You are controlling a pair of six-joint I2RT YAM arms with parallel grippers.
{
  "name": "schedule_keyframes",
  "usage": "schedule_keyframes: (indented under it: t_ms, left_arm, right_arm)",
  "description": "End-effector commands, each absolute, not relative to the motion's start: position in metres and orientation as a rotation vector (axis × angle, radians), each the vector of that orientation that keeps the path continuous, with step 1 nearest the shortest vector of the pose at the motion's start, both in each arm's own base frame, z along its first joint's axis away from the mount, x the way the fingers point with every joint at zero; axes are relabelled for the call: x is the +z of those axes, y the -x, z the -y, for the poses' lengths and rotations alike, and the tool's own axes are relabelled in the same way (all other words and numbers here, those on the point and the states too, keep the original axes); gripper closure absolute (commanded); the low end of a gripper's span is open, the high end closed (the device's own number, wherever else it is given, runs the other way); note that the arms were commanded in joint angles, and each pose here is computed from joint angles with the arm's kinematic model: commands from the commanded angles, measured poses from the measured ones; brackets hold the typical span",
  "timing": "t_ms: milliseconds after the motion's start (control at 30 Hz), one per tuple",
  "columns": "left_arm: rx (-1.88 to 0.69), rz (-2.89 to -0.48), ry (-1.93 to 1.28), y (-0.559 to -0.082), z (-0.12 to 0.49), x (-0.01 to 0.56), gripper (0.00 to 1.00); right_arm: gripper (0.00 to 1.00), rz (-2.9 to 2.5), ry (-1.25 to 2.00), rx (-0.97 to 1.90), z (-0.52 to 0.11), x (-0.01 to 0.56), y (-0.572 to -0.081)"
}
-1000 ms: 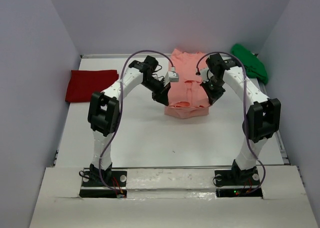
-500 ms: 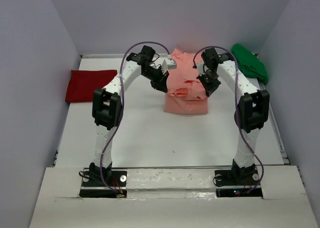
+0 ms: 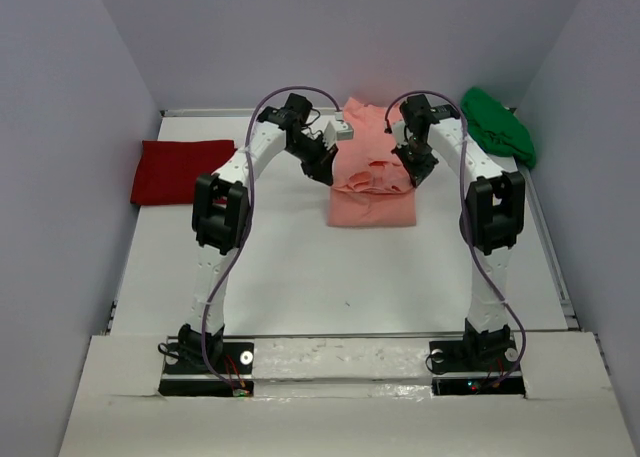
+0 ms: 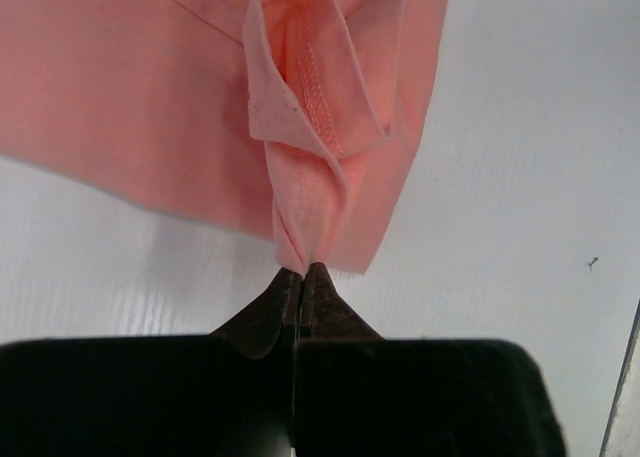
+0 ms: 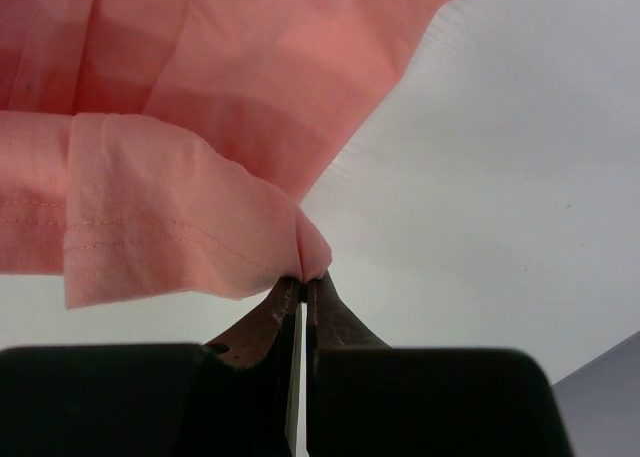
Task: Fold and stack the t-shirts
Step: Fold the tshirt
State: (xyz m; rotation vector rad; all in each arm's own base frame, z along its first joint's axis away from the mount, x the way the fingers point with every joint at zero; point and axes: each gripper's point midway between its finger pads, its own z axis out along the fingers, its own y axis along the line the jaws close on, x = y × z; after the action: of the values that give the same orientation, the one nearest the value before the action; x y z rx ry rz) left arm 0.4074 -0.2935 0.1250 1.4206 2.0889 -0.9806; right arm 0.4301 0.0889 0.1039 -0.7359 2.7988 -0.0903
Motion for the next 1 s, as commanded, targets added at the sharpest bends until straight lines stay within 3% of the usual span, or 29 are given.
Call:
schedule_keyframes:
  t_ms: [0,967]
  left_arm:
    - [-0.947,-2.059,-1.421,-0.420,0.296,0.137,1.00]
    - [-0.833,-2.002,-1.364,-0.475,0.310,0.116,1.00]
  right_arm:
    - [1.00,-2.712,0.690,-0.149,-0.078,0.116,-0.459]
    - [1.00,-2.689,0.669,-0.200,-0.064,0.088,-0.505]
